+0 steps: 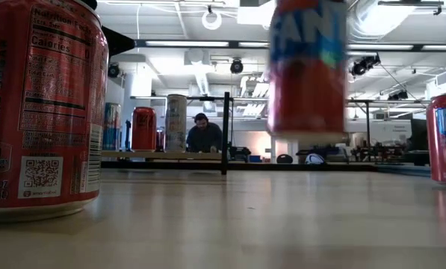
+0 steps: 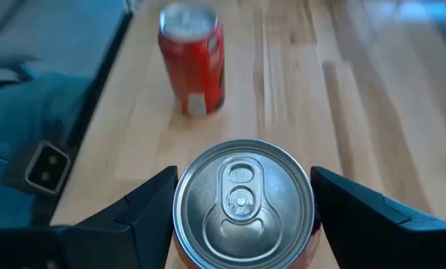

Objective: Place canned beverage on shelf
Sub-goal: Put the bottom red soda can on the shelf

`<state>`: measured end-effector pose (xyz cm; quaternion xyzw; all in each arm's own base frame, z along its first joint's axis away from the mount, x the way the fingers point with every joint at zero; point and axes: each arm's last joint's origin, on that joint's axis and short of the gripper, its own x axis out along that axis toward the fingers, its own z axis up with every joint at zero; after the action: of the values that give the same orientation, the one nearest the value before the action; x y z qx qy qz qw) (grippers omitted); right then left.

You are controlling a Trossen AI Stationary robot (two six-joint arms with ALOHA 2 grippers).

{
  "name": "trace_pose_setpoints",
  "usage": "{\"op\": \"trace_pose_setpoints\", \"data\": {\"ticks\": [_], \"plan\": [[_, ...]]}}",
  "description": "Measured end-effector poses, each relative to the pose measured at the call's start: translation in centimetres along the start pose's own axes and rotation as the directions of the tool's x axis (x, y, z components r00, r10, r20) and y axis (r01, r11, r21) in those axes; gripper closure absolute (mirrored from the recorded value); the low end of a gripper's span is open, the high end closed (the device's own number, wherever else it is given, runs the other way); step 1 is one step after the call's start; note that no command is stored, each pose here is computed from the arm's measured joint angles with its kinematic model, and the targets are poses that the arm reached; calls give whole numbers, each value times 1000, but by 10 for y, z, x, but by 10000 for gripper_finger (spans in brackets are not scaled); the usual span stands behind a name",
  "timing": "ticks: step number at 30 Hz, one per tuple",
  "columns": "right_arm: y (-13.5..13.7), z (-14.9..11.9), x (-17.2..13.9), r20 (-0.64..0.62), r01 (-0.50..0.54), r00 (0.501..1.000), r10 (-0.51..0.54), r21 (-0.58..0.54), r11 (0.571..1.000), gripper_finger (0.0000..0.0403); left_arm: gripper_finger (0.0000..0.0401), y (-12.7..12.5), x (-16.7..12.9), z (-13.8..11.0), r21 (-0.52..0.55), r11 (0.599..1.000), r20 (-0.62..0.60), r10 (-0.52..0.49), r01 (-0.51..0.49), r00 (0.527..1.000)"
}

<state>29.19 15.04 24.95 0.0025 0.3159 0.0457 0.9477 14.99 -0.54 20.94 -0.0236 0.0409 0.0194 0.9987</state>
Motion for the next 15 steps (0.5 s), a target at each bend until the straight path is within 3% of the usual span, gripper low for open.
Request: {"op": "trace_pose_setpoints", "data": {"ticks": [8,15], "plan": [[-83,41,-16,38,-40,998,43,-88,995,142,401,0,0,0,43,999,2,14,-14,1000],[-151,96,-33,29,-34,999,41,-217,976,144,401,2,1,0,89,994,3,67,-67,998]]}}
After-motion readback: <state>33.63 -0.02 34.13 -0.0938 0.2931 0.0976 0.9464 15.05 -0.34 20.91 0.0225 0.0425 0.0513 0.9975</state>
